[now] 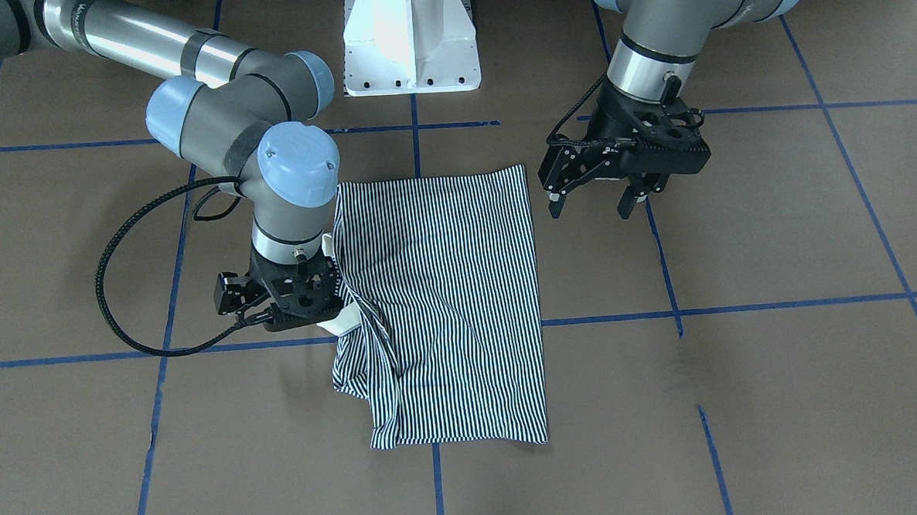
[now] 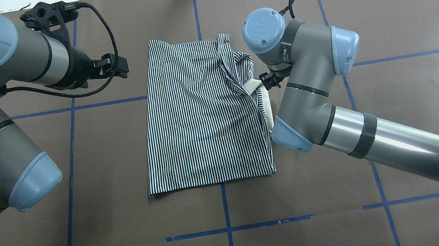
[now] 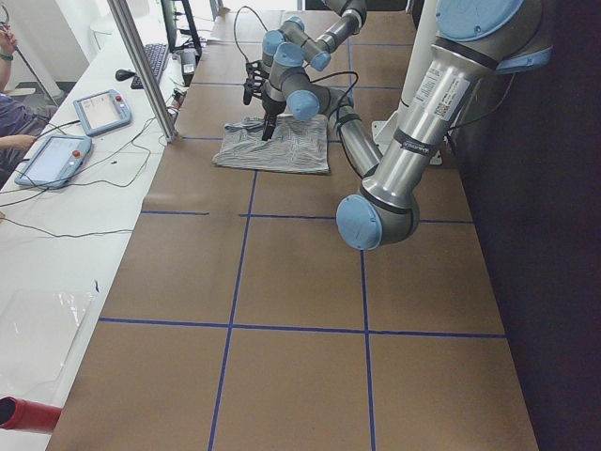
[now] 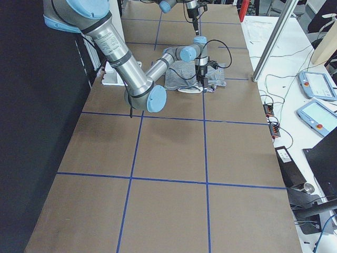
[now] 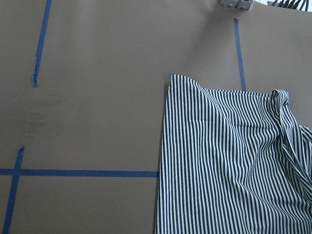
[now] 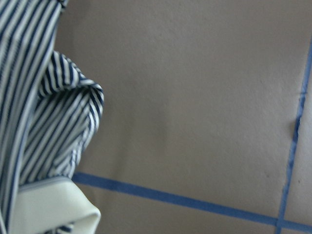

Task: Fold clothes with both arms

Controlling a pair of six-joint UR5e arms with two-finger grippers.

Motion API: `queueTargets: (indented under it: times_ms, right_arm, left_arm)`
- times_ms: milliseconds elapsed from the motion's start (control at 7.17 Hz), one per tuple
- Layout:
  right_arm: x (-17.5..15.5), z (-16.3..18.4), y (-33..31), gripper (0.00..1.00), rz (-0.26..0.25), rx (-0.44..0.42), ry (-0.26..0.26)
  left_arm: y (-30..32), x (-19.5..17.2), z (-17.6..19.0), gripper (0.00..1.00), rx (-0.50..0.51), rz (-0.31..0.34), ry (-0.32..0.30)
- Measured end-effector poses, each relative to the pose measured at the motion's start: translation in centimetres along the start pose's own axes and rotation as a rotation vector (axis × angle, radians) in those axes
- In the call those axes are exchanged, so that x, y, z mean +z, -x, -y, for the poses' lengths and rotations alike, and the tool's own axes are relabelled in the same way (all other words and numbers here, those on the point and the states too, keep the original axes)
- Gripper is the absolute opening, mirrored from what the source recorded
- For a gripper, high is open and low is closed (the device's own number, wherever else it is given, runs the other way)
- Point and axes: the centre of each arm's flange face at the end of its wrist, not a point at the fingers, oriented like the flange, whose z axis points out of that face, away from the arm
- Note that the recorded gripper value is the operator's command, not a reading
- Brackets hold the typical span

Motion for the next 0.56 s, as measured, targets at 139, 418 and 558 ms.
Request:
queueTargets:
  times_ms: [139,418,558]
  right_arm:
    - [0.0,2.1,1.4,1.0,0.028,0.006,-0.034]
    - [0.3,5.1,3.8,1.0,0.059,0.01,-0.069]
    - [0.4,5.7,4.8,1.0,0.069,0.008,-0.076]
  left_arm:
    - [0.1,0.1,0.0,1.0,0.0,0.001,0.0]
    - [0.3,0.3,0.0,1.0,-0.001,0.004,0.002]
    - [0.4,0.5,0.0,1.0,-0.001,0.007,0.003]
